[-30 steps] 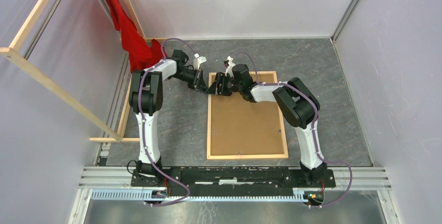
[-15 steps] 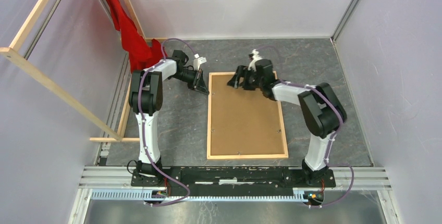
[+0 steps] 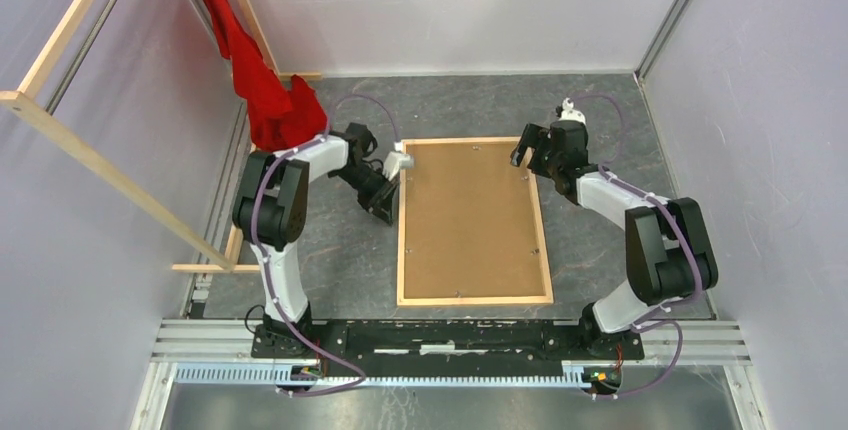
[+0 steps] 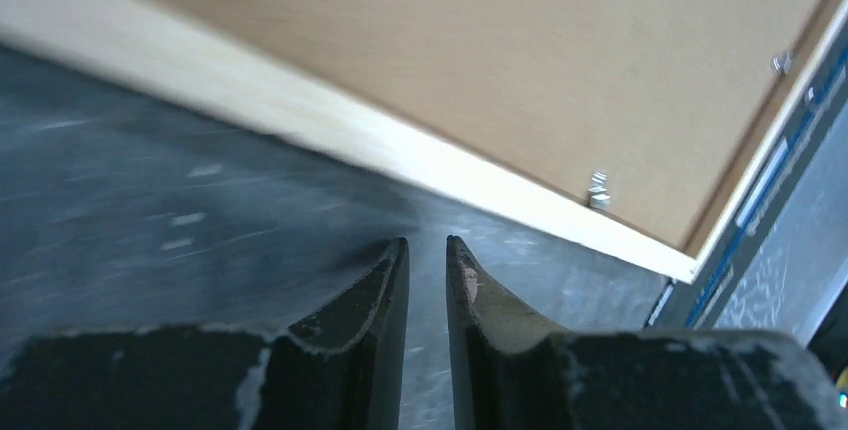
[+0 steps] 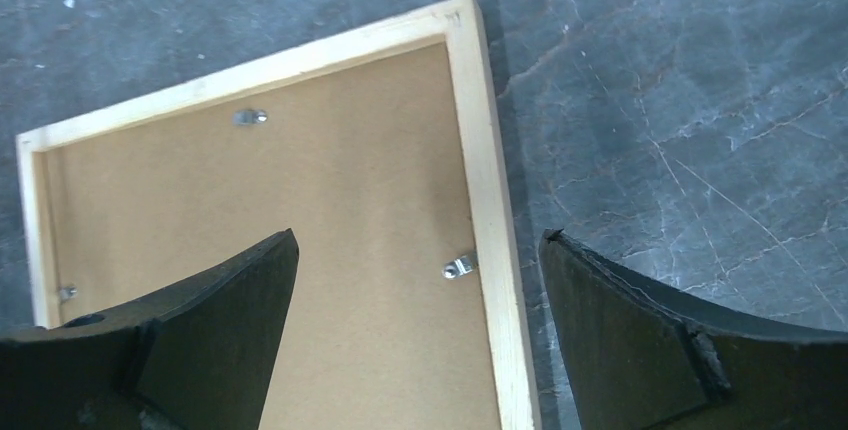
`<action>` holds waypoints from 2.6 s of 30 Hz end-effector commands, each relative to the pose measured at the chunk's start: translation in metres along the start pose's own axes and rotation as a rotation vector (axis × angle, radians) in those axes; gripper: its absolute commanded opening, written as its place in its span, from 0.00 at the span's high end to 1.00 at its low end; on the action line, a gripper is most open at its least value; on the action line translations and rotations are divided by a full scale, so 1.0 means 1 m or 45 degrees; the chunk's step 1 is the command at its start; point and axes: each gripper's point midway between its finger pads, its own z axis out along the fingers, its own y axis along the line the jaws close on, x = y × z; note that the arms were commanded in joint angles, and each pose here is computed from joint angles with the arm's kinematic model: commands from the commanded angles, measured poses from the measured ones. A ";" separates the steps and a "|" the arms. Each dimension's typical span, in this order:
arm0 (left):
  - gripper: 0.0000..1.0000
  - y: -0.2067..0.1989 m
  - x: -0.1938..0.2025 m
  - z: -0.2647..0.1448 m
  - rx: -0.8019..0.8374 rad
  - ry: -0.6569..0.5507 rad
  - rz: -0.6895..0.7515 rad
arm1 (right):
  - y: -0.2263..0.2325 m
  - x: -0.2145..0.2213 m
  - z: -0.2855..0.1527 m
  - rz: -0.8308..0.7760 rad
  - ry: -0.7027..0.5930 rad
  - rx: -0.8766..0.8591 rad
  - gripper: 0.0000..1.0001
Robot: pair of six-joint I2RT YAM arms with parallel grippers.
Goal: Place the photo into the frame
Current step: Adjust the photo frame at the center of the board.
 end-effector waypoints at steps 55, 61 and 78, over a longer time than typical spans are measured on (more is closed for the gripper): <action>0.60 0.124 -0.041 -0.107 -0.619 -0.168 -0.017 | 0.027 0.060 -0.096 -0.154 0.183 -0.183 0.02; 0.63 0.107 -0.013 -0.074 -0.473 -0.119 -0.031 | -0.014 0.097 -0.128 -0.095 0.228 -0.120 0.02; 0.62 -0.005 0.041 -0.013 -0.176 0.047 0.147 | -0.032 0.079 -0.098 -0.083 0.202 -0.055 0.02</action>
